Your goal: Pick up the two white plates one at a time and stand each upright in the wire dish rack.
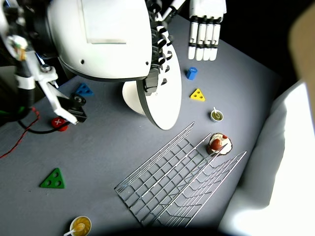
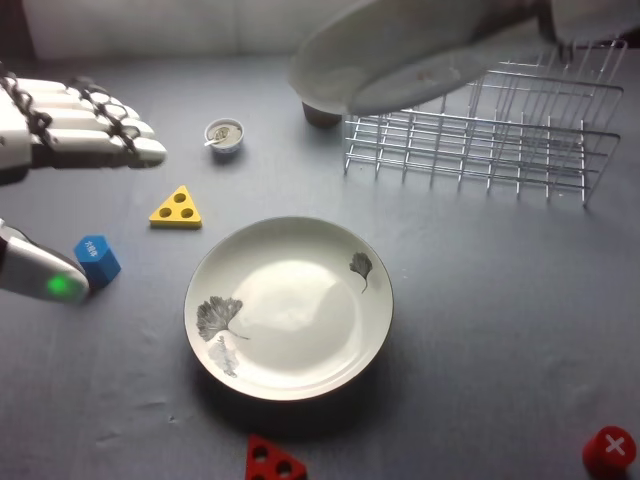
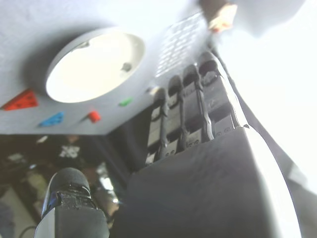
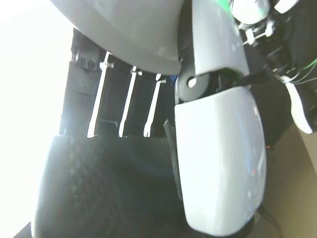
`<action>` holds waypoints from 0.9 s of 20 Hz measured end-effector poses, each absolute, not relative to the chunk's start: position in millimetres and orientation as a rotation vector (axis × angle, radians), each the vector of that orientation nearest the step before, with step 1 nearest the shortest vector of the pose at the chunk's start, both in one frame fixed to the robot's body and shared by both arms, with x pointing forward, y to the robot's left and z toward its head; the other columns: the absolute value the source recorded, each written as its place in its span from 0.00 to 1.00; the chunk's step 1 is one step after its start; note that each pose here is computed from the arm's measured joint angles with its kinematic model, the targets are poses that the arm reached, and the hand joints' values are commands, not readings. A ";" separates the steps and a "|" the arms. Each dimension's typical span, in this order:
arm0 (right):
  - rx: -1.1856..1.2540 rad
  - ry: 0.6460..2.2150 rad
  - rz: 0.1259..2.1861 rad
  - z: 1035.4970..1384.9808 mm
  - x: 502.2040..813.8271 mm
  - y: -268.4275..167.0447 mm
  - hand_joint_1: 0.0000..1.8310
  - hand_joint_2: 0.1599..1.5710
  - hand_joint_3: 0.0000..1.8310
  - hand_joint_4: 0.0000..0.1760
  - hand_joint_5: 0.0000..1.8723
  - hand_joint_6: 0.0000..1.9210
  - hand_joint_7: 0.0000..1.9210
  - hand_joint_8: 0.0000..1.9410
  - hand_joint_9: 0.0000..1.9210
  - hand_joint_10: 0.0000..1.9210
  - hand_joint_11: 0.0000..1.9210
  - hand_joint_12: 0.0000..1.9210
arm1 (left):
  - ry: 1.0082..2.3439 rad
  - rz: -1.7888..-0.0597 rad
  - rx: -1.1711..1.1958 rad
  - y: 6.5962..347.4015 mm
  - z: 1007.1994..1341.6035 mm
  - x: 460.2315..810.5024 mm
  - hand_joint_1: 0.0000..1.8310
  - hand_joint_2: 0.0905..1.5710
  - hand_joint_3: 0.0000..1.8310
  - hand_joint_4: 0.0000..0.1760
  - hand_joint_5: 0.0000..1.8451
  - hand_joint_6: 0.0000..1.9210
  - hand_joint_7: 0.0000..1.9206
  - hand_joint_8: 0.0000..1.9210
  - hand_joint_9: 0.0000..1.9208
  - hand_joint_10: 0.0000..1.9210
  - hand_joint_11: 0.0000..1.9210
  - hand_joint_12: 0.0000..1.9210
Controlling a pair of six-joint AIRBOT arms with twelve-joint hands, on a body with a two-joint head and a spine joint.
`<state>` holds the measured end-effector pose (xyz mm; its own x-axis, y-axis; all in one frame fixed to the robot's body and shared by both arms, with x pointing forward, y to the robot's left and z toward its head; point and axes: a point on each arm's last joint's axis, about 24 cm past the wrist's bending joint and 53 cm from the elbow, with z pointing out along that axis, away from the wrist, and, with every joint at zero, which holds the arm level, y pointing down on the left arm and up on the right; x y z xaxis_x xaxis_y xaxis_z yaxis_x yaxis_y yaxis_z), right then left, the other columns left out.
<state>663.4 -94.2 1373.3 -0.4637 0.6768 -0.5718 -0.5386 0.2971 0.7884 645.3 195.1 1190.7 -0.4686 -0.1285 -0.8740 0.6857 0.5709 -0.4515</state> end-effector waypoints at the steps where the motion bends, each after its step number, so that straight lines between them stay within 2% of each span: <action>1: 0.164 1.484 1.431 1376.2 666.4 -98.3 0.77 0.62 0.00 0.00 0.53 0.48 0.60 0.27 0.63 0.36 0.58 0.38 | 1.819 -1.037 0.466 192.1 1188.9 643.7 0.00 0.58 0.00 0.00 0.06 0.00 0.06 0.00 0.05 0.00 0.07 0.00; 2: 0.184 1.476 1.411 1380.1 672.4 -106.3 0.82 0.62 0.00 0.00 0.51 0.48 0.59 0.26 0.62 0.33 0.54 0.67 | 1.823 -1.036 0.484 190.6 1187.2 641.3 0.00 0.58 0.00 0.00 0.07 0.00 0.07 0.00 0.05 0.00 0.08 0.01; 7: 0.404 1.483 1.401 1379.7 698.2 -145.6 0.82 0.63 0.00 0.00 0.50 0.50 0.57 0.26 0.60 0.36 0.54 0.69 | 1.813 -1.033 0.480 190.5 1190.5 643.6 0.00 0.57 0.00 0.00 0.07 0.00 0.08 0.01 0.07 0.01 0.09 0.01; 10: 0.494 1.500 1.402 1374.0 705.6 -157.6 0.82 0.63 0.00 0.00 0.51 0.47 0.57 0.27 0.61 0.35 0.53 0.71 | 1.814 -1.033 0.484 190.2 1190.1 643.0 0.00 0.58 0.00 0.00 0.07 0.00 0.08 0.00 0.07 0.00 0.09 0.01; 11: 0.500 1.511 1.391 1371.2 706.7 -158.3 0.76 0.64 0.00 0.00 0.51 0.52 0.55 0.35 0.60 0.45 0.61 0.27 | 1.815 -1.032 0.486 190.2 1189.8 642.9 0.00 0.58 0.00 0.00 0.05 0.00 0.06 0.00 0.06 0.00 0.07 0.00; 12: 0.506 1.517 1.385 1369.4 707.3 -158.8 0.81 0.63 0.00 0.00 0.51 0.48 0.58 0.26 0.61 0.37 0.55 0.61 | 1.813 -1.031 0.489 189.9 1190.4 642.9 0.00 0.58 0.00 0.00 0.05 0.00 0.06 0.00 0.05 0.00 0.07 0.00; 13: 0.510 1.519 1.384 1368.7 707.6 -159.2 0.82 0.62 0.00 0.00 0.52 0.45 0.60 0.22 0.62 0.34 0.55 0.67 | 1.810 -1.031 0.492 189.5 1191.0 642.8 0.00 0.58 0.00 0.00 0.08 0.00 0.08 0.00 0.07 0.00 0.08 0.01; 15: 0.514 1.521 1.384 1368.2 707.9 -159.7 0.82 0.62 0.00 0.00 0.52 0.46 0.59 0.24 0.62 0.32 0.55 0.68 | 1.809 -1.033 0.489 189.6 1191.6 643.1 0.00 0.58 0.00 0.00 0.08 0.00 0.09 0.00 0.08 0.00 0.09 0.01; 16: 0.534 1.523 1.394 1366.9 708.6 -160.5 0.77 0.63 0.00 0.00 0.52 0.50 0.58 0.29 0.62 0.39 0.58 0.41 | 1.812 -1.028 0.496 189.5 1190.4 642.6 0.00 0.58 0.00 0.00 0.07 0.00 0.08 0.00 0.08 0.00 0.08 0.01; 17: 0.528 1.523 1.384 1366.7 709.5 -161.7 0.76 0.64 0.00 0.00 0.50 0.54 0.55 0.34 0.60 0.45 0.61 0.29 | 1.814 -1.027 0.502 188.7 1189.3 642.1 0.00 0.58 0.00 0.00 0.07 0.00 0.08 0.00 0.08 0.00 0.08 0.00; 18: 0.535 1.520 1.376 1366.4 711.9 -166.0 0.76 0.65 0.00 0.00 0.48 0.57 0.53 0.38 0.58 0.48 0.63 0.23 | 1.812 -1.029 0.503 187.4 1189.3 642.6 0.00 0.58 0.00 0.00 0.07 0.00 0.08 0.00 0.07 0.00 0.08 0.00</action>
